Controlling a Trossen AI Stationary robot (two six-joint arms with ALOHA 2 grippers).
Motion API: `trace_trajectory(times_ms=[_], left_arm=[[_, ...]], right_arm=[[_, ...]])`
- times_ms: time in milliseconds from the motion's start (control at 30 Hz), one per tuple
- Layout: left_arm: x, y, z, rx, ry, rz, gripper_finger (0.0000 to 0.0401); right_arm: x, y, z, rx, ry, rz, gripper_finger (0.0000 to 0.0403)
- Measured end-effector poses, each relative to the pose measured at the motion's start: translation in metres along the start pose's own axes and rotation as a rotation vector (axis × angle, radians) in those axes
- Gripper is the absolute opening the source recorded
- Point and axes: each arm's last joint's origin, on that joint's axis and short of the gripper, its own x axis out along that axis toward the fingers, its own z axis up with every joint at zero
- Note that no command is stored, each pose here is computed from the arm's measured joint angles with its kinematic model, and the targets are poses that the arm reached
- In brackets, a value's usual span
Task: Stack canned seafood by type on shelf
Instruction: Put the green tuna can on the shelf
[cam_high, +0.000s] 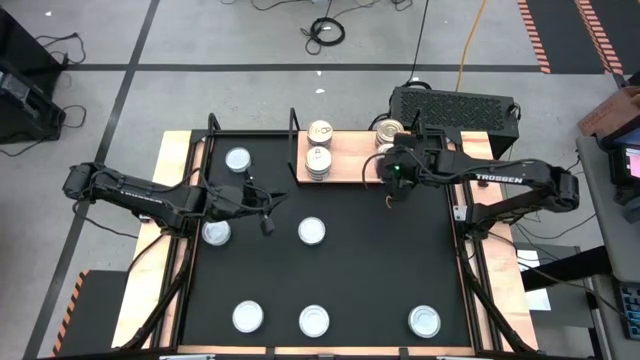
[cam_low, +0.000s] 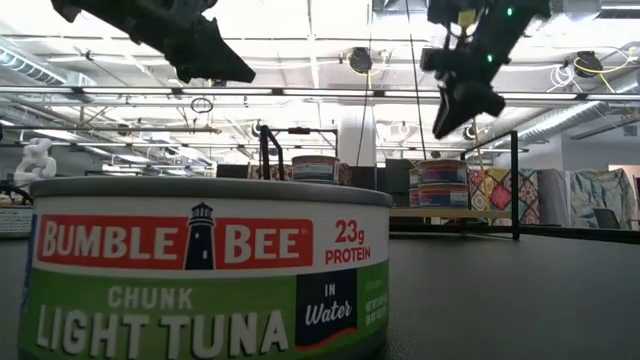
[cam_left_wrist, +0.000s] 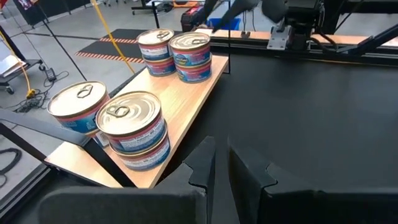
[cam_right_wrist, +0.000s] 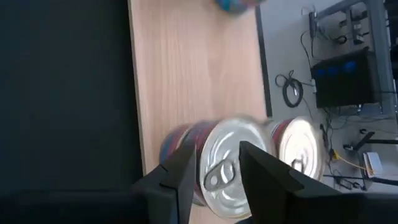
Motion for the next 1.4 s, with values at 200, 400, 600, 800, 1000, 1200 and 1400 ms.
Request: trace_trajectory(times_ms=[200,400,600,800,1000,1200,1400], left_arm=[[0.008,-0.007,-0.012,0.028,0.104,-0.122,0.0046],[0.033,-0.027,-0.037,0.182,0.224,-0.289,0.0049],[0.071,-0.048,-0.045,0.280,0.314,-0.313,0.0097],[0.103,-0.065,-0.053,0.403,0.414,-0.335,0.0160],[0.110,-0.073,-0.058,0.434,0.453,-0.373,0.0171],[0.103,-0.081,-0.063,0.465,0.494,-0.414,0.0171],[0.103,-0.083,-0.069,0.530,0.522,-0.323,0.0171]], right_arm=[[-0.019,0.014,0.014,0.068,-0.087,0.178,0.0116],[-0.032,0.039,0.020,0.127,-0.133,0.335,0.0116],[-0.050,0.065,0.027,0.103,-0.187,0.385,0.0116],[-0.052,0.093,0.031,0.082,-0.334,0.395,0.0116],[-0.031,0.120,0.017,0.054,-0.465,0.420,0.0116],[-0.024,0.121,0.015,0.017,-0.502,0.396,0.0116],[-0.025,0.118,0.016,0.011,-0.524,0.382,0.0116]])
